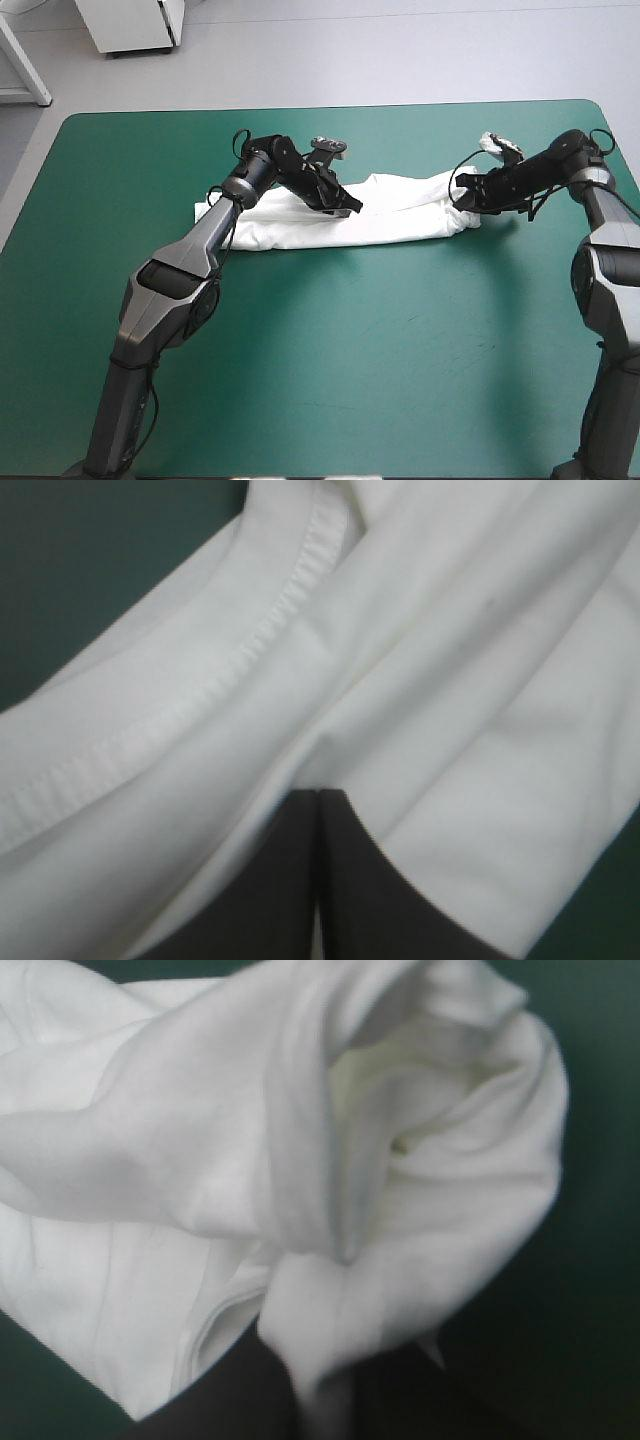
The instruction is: Fold the cloth
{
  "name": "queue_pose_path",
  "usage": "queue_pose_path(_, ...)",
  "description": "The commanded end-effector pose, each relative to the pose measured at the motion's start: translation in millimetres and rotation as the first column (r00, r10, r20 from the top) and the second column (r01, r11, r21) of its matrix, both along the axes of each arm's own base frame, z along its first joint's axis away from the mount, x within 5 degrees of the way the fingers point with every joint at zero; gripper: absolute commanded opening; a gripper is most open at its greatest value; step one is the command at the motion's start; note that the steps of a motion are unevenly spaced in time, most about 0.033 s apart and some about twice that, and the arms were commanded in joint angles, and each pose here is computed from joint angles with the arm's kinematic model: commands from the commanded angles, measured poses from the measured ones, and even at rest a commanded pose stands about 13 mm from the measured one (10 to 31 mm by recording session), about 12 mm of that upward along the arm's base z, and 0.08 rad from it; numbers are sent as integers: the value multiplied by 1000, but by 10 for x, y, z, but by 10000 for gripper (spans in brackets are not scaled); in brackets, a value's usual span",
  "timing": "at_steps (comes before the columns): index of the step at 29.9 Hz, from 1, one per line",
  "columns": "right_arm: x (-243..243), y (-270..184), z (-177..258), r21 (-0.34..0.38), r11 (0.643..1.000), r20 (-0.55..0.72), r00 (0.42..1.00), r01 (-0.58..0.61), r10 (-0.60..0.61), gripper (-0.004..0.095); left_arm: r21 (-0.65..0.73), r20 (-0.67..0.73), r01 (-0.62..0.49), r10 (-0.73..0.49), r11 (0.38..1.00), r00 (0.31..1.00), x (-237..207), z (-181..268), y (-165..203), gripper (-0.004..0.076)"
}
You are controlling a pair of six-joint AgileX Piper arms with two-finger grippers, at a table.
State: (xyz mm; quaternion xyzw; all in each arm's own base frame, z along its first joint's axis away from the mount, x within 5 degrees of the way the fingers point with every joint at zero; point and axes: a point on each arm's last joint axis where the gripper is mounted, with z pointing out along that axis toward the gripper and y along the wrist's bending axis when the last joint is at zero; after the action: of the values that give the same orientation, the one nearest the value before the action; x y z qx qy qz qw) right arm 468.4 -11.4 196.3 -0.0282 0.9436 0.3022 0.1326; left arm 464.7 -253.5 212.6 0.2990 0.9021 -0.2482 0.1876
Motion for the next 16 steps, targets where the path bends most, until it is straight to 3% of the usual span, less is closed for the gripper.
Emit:
queue_pose_path(1,-32,95,334,72,997,75,997,-27,21,-7,-29,66,4,-2,1000,998,-59,369,11,-9)
queue_pose_path(4,1,117,449,95,995,113,993,-26,15,-7,-28,64,5,-4,1000,998,-61,368,11,-9)
queue_pose_path(16,-68,165,1199,72,997,298,955,-28,5,-7,-14,53,11,-11,1000,999,-71,359,20,-9)
